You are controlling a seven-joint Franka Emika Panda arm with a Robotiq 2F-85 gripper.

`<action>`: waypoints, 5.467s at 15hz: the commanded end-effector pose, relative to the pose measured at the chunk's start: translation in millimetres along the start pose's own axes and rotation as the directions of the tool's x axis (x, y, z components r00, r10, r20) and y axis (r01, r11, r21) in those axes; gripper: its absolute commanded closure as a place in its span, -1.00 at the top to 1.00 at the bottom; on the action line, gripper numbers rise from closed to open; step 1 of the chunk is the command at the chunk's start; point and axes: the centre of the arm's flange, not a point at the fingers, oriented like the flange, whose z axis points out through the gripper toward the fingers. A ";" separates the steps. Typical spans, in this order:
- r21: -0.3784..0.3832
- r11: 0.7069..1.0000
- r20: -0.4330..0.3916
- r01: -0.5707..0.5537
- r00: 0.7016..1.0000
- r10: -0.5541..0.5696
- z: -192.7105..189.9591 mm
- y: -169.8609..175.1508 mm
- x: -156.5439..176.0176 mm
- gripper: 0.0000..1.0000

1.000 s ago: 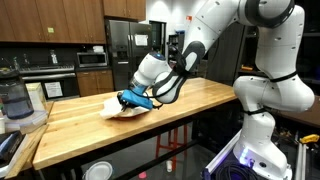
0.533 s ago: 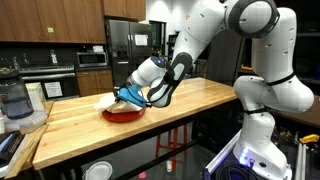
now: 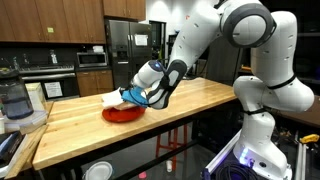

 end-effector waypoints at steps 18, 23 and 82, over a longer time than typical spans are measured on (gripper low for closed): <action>-0.032 0.999 0.018 0.016 1.000 -0.016 -18.5 -9.4 -23.1 -0.97; -0.047 0.995 0.070 0.088 0.994 -0.084 -16.7 -4.9 -34.1 -0.97; 0.036 0.881 -0.255 -0.473 0.848 0.465 -11.1 22.5 51.0 1.00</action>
